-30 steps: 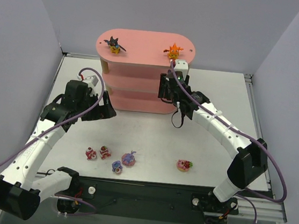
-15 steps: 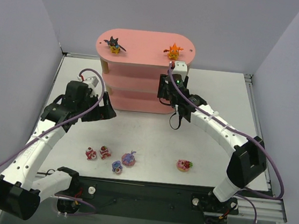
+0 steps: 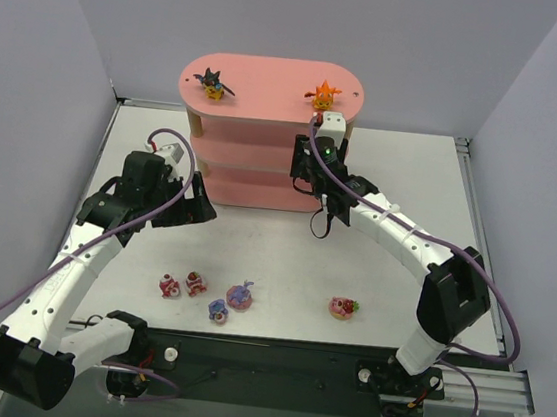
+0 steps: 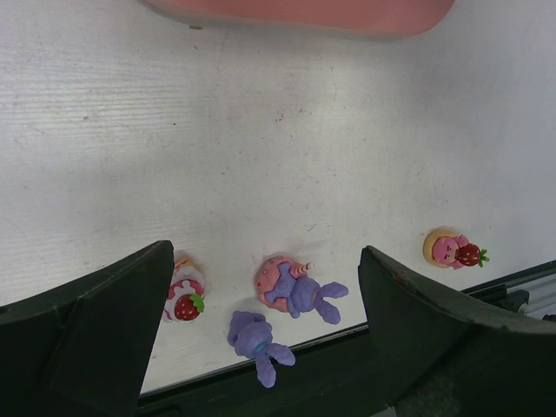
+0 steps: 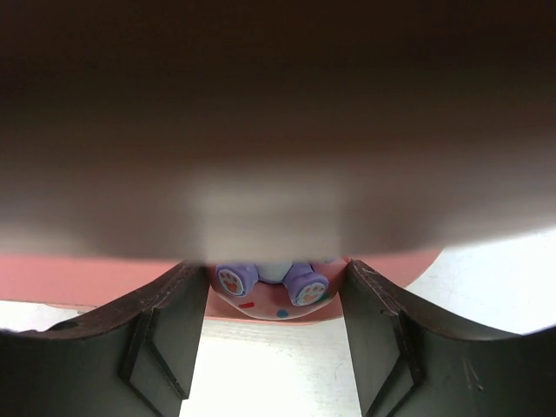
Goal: Place and organize the plastic toys onto the shelf
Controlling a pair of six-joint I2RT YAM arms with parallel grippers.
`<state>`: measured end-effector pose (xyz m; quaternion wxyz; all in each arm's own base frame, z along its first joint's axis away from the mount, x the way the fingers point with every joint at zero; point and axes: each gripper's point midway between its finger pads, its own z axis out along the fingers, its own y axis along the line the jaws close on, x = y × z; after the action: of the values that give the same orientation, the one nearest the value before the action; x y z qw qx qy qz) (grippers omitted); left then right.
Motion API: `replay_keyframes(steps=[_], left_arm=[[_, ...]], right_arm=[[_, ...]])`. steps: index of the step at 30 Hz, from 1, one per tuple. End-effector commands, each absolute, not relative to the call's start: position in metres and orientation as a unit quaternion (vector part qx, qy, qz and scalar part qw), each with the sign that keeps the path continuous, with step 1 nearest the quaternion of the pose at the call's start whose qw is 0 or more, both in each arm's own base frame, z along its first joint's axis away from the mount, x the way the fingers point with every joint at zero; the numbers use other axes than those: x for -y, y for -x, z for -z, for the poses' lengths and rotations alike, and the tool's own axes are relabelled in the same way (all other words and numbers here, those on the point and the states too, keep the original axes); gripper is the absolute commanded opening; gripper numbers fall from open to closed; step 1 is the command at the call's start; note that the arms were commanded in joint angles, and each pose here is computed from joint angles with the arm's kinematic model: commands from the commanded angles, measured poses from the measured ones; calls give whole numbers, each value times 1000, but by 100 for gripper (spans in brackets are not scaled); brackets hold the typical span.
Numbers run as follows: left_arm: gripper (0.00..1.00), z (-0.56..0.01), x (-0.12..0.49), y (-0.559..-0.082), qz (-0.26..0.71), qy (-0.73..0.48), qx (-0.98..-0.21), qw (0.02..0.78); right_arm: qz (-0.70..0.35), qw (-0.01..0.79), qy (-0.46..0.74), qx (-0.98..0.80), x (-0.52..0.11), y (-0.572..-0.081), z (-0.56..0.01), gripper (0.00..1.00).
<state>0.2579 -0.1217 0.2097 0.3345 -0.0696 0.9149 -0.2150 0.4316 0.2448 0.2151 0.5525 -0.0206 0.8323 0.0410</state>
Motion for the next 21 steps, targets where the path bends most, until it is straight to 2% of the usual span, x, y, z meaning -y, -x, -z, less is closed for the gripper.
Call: replay_keyframes(steps=[1,3,4,6,9,21], left_arm=[[97,-218,121,-261,220,70,-907,352],[97,-218,120,-261,219,71,-908,352],[97,-218,120,-261,219,71,-907,352],[97,-219,120,-262,218,70,-907,353],[97,-218,120,-262,217,70,-908,352],[97,-216,118,-262,213,70,-909,350]], right_arm=[[-37,567,6,-823,-241,-438,-222,18],[-35,566,5,-824,-240,-437,-221,25],[-37,567,2,-823,-240,-437,-222,34],[-37,567,0,-823,-238,-435,-222,45],[-39,567,2,-823,-238,-434,-223,52],[-29,553,1,-832,-237,-434,-215,61]])
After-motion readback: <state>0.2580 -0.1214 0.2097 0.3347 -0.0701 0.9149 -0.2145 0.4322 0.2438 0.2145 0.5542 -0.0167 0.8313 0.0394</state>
